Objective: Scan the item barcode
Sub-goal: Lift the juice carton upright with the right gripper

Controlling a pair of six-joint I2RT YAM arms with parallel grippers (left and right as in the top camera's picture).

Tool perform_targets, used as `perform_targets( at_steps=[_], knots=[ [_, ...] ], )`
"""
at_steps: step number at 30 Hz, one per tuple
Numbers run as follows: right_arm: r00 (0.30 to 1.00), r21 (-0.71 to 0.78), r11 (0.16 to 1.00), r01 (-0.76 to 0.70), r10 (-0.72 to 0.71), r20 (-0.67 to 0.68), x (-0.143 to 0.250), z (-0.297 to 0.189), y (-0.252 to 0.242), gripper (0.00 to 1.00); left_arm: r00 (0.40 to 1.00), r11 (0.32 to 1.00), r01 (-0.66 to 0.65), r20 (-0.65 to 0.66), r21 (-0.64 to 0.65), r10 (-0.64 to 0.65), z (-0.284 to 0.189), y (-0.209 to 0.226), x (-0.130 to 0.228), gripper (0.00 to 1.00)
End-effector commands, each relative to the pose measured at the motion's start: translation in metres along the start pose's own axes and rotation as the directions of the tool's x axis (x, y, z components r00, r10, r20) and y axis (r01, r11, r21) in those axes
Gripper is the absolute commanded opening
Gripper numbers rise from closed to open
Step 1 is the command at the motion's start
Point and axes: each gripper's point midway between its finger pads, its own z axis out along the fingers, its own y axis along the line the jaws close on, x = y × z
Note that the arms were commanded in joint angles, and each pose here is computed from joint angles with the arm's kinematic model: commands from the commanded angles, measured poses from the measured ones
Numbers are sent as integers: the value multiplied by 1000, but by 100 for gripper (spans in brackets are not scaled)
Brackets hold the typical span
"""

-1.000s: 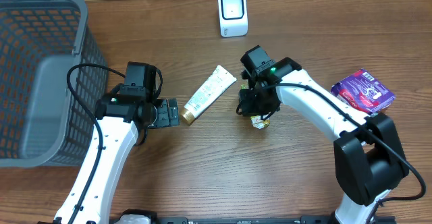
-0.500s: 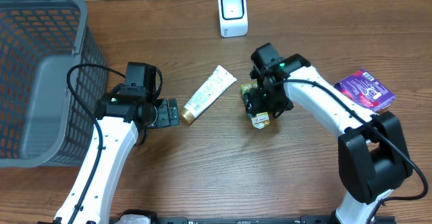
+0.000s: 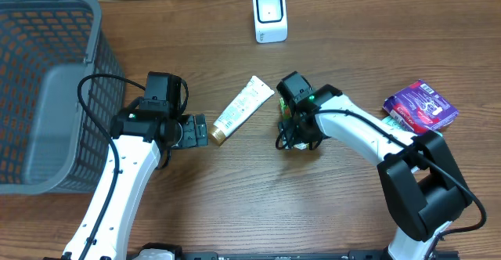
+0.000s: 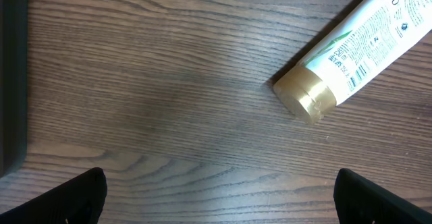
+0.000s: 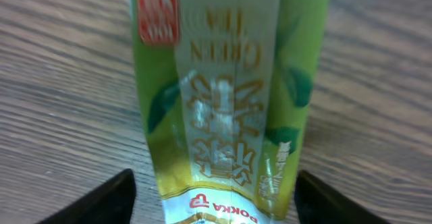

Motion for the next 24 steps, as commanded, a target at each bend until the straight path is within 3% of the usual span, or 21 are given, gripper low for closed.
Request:
perform_targets(
  at_steps=[1,7,16,18,20,24],
  knots=[
    [999,4,1000,-16,16,34,-2,-3,-1,67,1000,1000,7,-1,-8,-7,2,0,0,100],
    [997,55,998,-22,18,80,-9,2,-11,61,1000,1000,7,-1,-8,-7,2,0,0,100],
    [992,44,999,-28,22,122,-19,1,-9,34,1000,1000,7,-1,-8,-7,2,0,0,100],
    [993,19,999,-30,28,113,-18,1,-6,29,1000,1000,7,-1,-8,-7,2,0,0,100],
    [996,-54,998,-40,45,83,-16,1,0,16,1000,1000,7,-1,-8,-7,2,0,0,100],
    [996,-213,974,-70,79,34,-20,-15,14,7,1000,1000,7,-1,-8,-7,2,0,0,100]
  ],
)
